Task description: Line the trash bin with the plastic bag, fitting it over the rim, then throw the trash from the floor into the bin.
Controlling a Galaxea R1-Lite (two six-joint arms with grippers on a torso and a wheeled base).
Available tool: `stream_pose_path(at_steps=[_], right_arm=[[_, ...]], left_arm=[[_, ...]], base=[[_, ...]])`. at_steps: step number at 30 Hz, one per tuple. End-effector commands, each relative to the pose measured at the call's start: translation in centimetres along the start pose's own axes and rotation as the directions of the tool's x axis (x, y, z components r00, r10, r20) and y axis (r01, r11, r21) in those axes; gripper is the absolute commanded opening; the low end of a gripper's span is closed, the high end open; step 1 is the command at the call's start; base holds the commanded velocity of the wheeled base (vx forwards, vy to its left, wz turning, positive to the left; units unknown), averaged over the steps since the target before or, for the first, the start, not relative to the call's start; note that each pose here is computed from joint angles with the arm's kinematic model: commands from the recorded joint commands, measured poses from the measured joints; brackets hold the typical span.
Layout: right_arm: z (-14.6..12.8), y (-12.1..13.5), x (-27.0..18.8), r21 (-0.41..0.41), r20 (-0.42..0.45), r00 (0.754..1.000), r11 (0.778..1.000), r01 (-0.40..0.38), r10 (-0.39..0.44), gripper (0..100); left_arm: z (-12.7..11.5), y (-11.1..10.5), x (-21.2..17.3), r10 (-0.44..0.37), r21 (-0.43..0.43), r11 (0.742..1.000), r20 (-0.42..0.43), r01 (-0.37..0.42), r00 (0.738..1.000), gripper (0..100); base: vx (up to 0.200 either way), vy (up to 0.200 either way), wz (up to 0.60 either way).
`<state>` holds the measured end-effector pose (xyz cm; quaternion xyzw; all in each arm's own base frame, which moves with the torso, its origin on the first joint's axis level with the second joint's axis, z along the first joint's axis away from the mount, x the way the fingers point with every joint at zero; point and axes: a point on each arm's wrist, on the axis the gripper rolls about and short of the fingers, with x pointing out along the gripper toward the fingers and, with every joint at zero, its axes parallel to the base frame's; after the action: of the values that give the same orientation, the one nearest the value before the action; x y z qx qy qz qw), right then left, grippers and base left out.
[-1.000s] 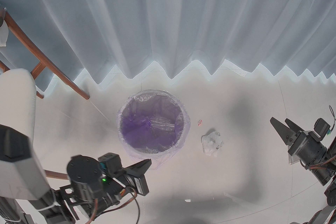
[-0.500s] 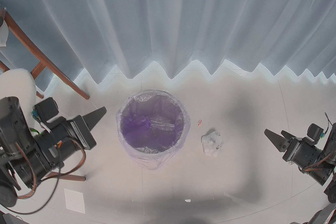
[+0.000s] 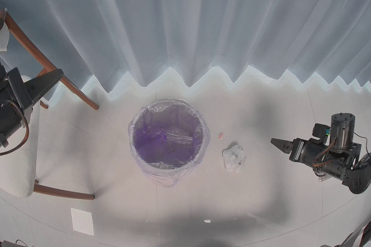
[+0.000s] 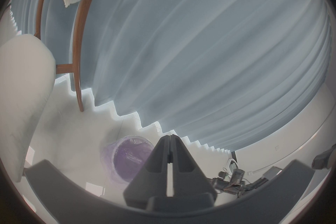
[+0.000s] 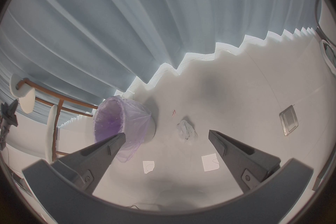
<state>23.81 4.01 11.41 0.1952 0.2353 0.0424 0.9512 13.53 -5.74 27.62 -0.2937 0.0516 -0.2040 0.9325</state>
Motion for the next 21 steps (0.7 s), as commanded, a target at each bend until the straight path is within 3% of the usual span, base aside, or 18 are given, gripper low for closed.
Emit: stream_pose_path(at_steps=[1,7,14,21], right_arm=[[-1.9,-1.3,6.4,-0.009,-0.043,0.999,1.0,0.021,-0.022,100],[-1.9,-1.5,10.8,-0.007,0.002,1.0,1.0,0.002,-0.002,100],[-1.3,-1.6,14.4,-0.008,0.037,0.999,1.0,-0.007,0.007,100],[-0.8,-1.6,14.8,-0.002,0.049,0.999,1.0,-0.007,0.007,100]], left_arm=[[0.8,-0.3,-1.2,-0.015,-0.026,1.0,-0.013,0.015,1.0,0],[0.4,0.1,0.0,0.014,-0.043,0.999,-0.082,-0.017,0.997,0],[0.4,0.0,0.1,0.044,-0.14,0.988,-0.128,-0.061,0.991,0],[0.2,0.2,0.0,0.054,-0.178,0.981,-0.143,-0.079,0.988,0]], base=[[0.0,0.0,0.0],[0.0,0.0,0.0],[0.0,0.0,0.0],[-0.2,0.0,0.0]])
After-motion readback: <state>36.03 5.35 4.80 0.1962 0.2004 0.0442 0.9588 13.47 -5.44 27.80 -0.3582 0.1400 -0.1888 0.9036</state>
